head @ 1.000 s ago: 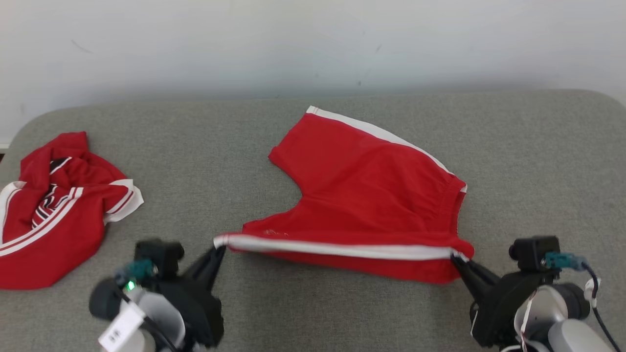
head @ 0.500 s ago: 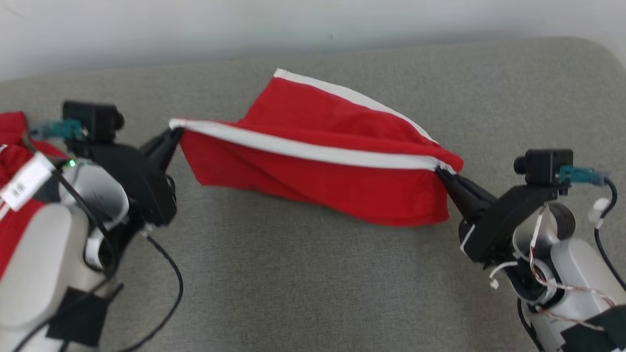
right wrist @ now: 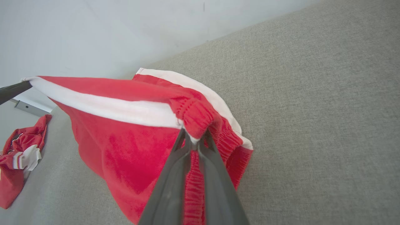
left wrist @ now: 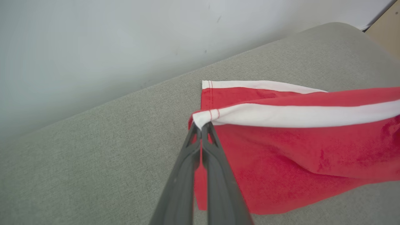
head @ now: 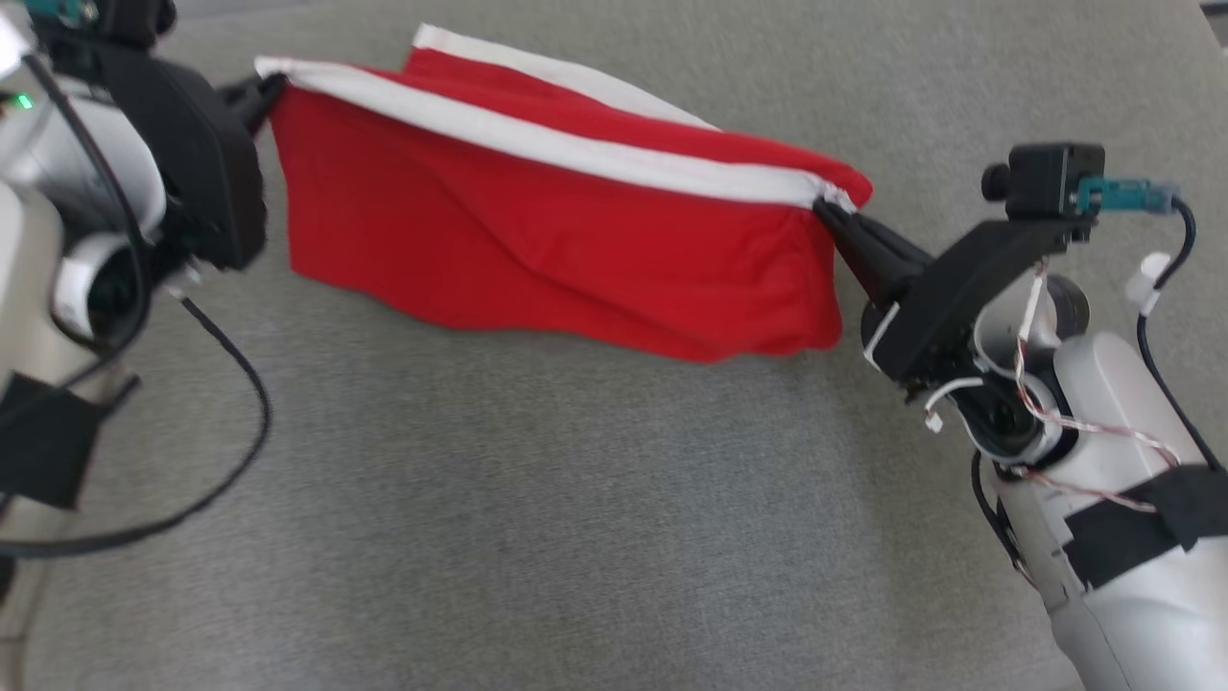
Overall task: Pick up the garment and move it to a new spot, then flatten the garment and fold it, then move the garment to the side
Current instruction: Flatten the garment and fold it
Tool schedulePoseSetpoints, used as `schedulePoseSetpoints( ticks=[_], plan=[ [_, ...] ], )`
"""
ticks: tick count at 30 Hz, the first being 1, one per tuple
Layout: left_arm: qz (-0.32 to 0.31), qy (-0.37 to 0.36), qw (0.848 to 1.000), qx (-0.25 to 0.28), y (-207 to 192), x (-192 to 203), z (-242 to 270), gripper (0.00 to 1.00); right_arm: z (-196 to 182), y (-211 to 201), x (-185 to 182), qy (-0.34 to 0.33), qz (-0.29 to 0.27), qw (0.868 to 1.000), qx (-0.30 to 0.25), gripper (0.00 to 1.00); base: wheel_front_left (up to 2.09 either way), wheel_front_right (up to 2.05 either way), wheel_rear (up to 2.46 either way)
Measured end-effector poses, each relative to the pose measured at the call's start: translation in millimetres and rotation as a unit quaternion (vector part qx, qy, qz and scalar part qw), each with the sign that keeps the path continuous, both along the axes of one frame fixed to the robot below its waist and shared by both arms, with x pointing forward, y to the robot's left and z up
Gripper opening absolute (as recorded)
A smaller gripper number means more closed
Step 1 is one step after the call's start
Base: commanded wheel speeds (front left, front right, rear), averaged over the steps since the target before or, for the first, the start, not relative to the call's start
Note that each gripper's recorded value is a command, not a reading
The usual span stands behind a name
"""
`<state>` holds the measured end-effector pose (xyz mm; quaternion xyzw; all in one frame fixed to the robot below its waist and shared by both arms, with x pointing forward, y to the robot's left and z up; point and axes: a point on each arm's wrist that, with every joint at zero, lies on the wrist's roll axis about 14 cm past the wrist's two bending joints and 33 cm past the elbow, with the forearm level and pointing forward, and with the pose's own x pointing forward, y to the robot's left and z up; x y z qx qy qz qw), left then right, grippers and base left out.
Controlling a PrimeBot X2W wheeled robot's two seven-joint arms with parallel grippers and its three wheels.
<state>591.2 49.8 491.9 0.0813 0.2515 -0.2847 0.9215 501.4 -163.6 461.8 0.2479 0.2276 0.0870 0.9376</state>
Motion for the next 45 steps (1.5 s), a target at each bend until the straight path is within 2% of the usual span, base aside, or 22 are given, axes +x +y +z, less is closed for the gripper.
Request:
schedulePoseSetpoints(
  ticks=[8,10,17,18,24,31,37,45],
  plan=[
    [-0.031,0.0,0.999,0.036,-18,34,-16,0.0,-13,-7,20,0.016,-0.014,1.0,-0.002,0.0,0.0,0.0,0.0],
    [-0.076,-0.002,0.995,0.065,-49,51,-33,0.0,-30,-25,22,0.031,-0.038,0.999,-0.012,0.0,0.0,0.0,0.0],
    [-0.096,0.009,0.992,0.08,-60,59,-62,0.0,-42,-32,23,0.037,-0.047,0.998,-0.024,0.0,0.0,0.0,0.0],
    [-0.101,-0.002,0.993,0.062,-71,62,-70,1.0,-48,-42,23,0.032,-0.066,0.997,-0.022,1.0,0.0,0.0,0.0],
    [-0.079,-0.041,0.996,0.029,-60,64,-48,1.0,-22,-40,33,-0.024,-0.077,0.997,-0.012,1.0,0.0,0.0,0.0],
    [-0.076,-0.051,0.996,-0.021,-65,35,-37,1.0,-9,-55,17,-0.064,-0.077,0.992,-0.07,1.0,0.0,0.0,0.0],
    [-0.065,-0.043,0.997,-0.026,-49,12,-38,1.0,-1,-37,1,-0.089,-0.056,0.992,-0.075,1.0,0.0,0.0,0.0],
    [-0.046,-0.045,0.997,-0.035,-33,8,-38,1.0,-5,-17,-11,-0.094,-0.029,0.992,-0.082,1.0,0.0,0.0,0.0]
  ],
)
